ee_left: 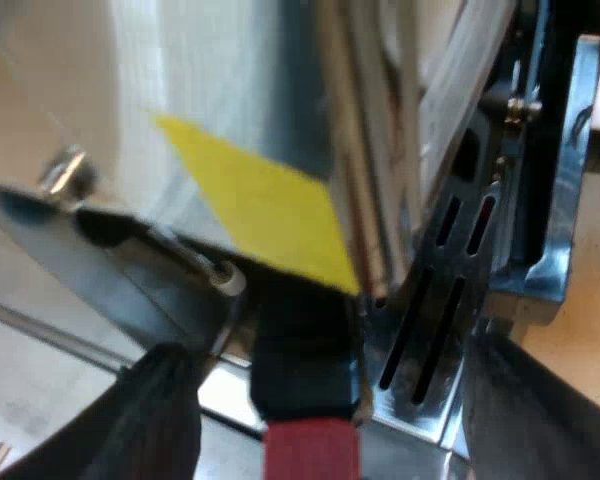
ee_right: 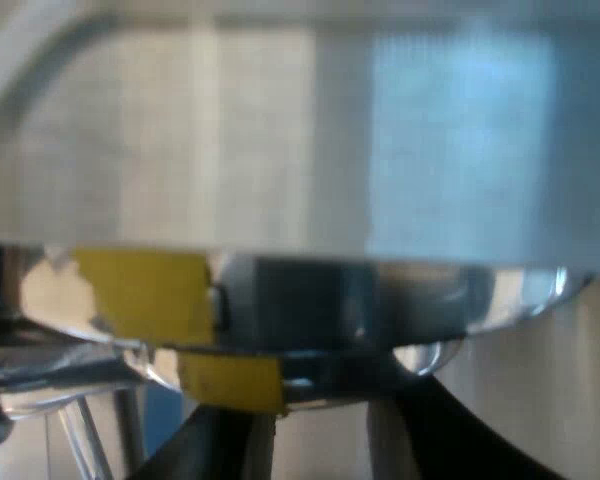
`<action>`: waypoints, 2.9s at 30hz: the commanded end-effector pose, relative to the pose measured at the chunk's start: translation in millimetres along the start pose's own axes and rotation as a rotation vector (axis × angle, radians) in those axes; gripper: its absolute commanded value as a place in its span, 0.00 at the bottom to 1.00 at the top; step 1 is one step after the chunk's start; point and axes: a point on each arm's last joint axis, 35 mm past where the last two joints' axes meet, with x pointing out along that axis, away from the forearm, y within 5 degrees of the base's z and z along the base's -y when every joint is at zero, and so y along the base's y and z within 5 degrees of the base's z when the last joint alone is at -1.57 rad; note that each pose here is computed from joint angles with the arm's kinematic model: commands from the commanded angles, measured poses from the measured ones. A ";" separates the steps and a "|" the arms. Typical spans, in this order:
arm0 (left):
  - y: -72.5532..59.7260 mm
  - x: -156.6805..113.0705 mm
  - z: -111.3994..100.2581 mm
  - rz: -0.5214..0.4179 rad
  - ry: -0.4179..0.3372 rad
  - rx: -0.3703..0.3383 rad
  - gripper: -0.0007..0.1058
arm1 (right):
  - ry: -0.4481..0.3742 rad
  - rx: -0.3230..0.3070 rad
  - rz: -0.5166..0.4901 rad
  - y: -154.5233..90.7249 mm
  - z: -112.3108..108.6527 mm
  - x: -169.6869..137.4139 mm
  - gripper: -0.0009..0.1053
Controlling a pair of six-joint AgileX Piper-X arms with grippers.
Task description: Put the handle in the coffee machine
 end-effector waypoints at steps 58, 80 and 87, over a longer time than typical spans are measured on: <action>15.4 4.5 -17.5 -0.019 0.168 -0.202 0.01 | -0.123 0.144 -0.072 -14.9 35.1 4.7 0.26; -20.9 21.5 -18.0 -0.093 0.173 -0.274 0.01 | -0.122 0.136 -0.073 -14.9 35.1 4.7 0.26; -36.1 27.5 -25.8 -0.003 0.158 -0.344 0.01 | -0.119 0.061 -0.077 -14.9 35.1 4.7 0.26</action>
